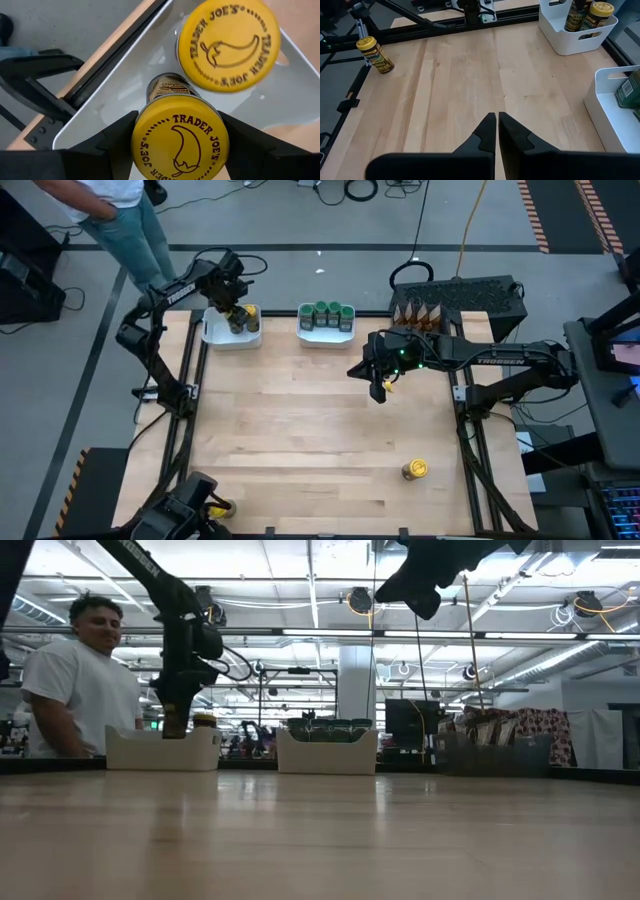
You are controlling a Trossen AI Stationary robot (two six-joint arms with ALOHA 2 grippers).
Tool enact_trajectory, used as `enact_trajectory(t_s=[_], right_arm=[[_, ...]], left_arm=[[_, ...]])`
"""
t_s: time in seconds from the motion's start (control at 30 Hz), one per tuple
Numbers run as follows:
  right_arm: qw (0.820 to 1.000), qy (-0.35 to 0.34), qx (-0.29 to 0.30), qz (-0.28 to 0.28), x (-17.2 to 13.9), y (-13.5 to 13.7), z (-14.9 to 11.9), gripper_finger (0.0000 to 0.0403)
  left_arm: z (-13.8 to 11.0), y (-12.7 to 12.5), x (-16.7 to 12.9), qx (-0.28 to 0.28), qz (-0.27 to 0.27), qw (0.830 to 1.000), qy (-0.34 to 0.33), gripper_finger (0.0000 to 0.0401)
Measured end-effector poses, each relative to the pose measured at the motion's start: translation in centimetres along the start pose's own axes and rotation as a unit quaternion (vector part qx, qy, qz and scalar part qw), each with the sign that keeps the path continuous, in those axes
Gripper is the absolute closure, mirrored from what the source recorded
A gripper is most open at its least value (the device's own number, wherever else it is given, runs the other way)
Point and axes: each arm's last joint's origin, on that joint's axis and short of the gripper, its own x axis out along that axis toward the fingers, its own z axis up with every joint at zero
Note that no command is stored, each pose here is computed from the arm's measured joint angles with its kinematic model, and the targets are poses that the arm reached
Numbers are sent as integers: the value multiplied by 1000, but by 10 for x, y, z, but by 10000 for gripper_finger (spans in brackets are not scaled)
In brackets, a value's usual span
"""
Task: Sort spices by type
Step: Put the top left yellow seasoning bottle into the left white bin
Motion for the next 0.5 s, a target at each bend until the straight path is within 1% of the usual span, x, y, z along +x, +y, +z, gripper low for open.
enact_trajectory(t_s=[0.5], right_arm=[[1000, 0, 2, 0, 0, 0, 0, 403]], left_arm=[[4, 1, 12, 0, 1, 1000, -3, 157]])
